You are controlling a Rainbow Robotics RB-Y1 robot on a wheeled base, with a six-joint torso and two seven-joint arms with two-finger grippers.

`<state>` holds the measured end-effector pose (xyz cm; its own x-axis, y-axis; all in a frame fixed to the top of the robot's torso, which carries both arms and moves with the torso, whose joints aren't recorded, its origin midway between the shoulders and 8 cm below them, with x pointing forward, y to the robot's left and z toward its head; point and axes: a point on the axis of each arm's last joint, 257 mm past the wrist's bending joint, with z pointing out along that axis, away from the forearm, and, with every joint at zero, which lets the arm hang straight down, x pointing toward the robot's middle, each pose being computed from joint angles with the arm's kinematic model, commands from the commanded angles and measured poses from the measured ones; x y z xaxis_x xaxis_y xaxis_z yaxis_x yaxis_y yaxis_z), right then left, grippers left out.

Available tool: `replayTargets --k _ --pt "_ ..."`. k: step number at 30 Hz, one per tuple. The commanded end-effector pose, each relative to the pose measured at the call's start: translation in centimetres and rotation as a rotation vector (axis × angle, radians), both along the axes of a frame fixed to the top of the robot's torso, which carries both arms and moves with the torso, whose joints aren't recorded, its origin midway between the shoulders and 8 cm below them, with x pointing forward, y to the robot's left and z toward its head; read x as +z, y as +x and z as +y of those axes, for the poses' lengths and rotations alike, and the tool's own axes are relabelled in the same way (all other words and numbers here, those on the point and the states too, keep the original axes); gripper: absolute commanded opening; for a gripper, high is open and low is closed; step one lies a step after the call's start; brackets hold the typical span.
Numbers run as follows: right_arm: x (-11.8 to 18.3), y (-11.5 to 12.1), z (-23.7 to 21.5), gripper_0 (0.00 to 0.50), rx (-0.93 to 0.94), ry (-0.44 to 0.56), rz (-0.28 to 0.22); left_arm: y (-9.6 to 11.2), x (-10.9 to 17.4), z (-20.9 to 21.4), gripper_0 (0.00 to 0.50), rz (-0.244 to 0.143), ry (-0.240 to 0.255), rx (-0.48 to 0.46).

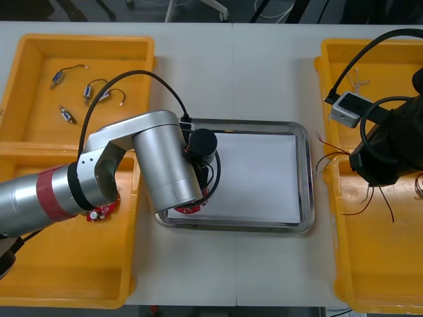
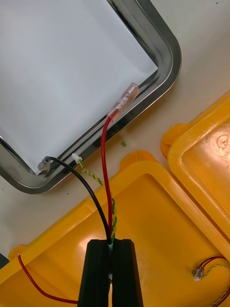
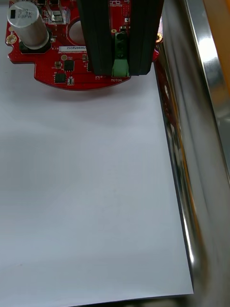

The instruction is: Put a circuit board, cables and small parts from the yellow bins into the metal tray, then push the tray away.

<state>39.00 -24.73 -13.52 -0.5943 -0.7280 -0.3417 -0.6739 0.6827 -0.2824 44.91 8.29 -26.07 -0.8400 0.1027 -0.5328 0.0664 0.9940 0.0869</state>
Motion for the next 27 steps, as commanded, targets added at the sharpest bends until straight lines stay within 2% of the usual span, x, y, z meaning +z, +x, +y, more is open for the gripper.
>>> replayTargets --k 1,4,5,6,7,8,9,10,13,15,16,27 --pt "0.8 0.0 1.1 0.000 0.043 -0.010 -0.025 0.3 1.5 -2.5 0.000 -0.040 -0.055 0.000" --pt "0.9 0.0 1.1 0.000 0.044 -0.010 -0.026 0.3 1.4 -2.6 0.007 -0.040 -0.065 0.010" --pt "0.8 0.0 1.1 0.000 0.044 -0.011 -0.025 0.3 1.3 -2.7 0.077 -0.039 -0.071 0.015" --pt "0.9 0.0 1.1 0.000 0.042 -0.010 -0.026 0.3 1.3 -2.7 0.120 -0.038 -0.076 0.020" --pt "0.9 0.0 1.1 0.000 0.042 -0.010 -0.026 0.3 1.3 -2.7 0.120 -0.038 -0.076 0.020" --pt "0.9 0.0 1.1 0.000 0.042 -0.008 -0.026 0.2 1.2 -2.7 0.206 -0.037 -0.080 0.026" --pt "0.9 0.0 1.1 0.000 0.042 -0.008 -0.026 0.1 1.1 -2.7 0.241 -0.036 -0.080 0.026" --pt "0.8 -0.1 1.1 0.000 0.043 -0.007 -0.021 0.1 1.0 -2.7 0.308 -0.036 -0.081 0.028" --pt "0.9 0.0 1.1 0.000 0.040 -0.006 -0.025 0.0 0.6 -2.5 0.443 -0.038 -0.077 0.038" --pt "0.8 0.0 1.1 0.000 0.041 -0.006 -0.023 0.0 0.6 -2.5 0.468 -0.040 -0.089 0.057" --pt "0.9 0.0 1.1 0.000 0.040 -0.006 -0.024 0.0 0.6 -2.5 0.500 -0.041 -0.112 0.082" --pt "0.8 -0.4 1.9 0.000 0.074 0.010 -0.011 0.0 1.6 -2.0 0.500 -0.052 -0.123 0.074"
